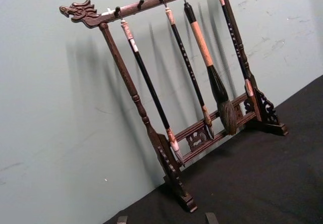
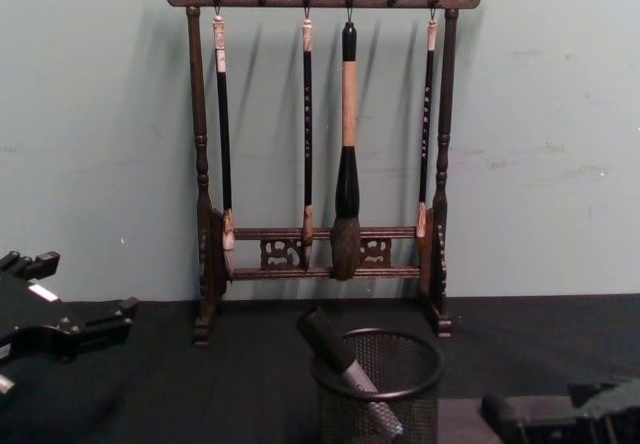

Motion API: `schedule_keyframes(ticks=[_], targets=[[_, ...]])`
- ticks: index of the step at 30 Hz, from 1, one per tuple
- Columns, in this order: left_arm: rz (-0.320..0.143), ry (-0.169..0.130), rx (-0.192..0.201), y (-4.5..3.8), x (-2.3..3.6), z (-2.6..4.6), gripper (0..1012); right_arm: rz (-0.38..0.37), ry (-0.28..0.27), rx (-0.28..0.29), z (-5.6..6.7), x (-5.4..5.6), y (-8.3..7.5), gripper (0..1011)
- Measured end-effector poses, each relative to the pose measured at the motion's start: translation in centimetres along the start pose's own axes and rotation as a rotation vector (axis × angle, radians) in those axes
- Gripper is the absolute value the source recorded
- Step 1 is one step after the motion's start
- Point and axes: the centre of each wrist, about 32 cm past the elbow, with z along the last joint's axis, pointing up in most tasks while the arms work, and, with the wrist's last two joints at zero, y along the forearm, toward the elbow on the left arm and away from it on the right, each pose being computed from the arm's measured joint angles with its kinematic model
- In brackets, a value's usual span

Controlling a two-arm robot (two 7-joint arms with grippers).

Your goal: Pick up the water-based marker from the table and place it into the pen holder.

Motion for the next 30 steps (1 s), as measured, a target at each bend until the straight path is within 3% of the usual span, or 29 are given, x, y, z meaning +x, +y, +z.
schedule_keyframes(ticks=[17,30], targets=[[0.000,0.000,0.000,0.00,0.00,0.00,1001,-0.009,-0.021,-0.062,-1.1,-0.2,1.3,1000],[0.000,0.000,0.000,0.00,0.00,0.00,1001,-0.017,-0.036,-0.048,-1.1,-0.3,1.9,1000]])
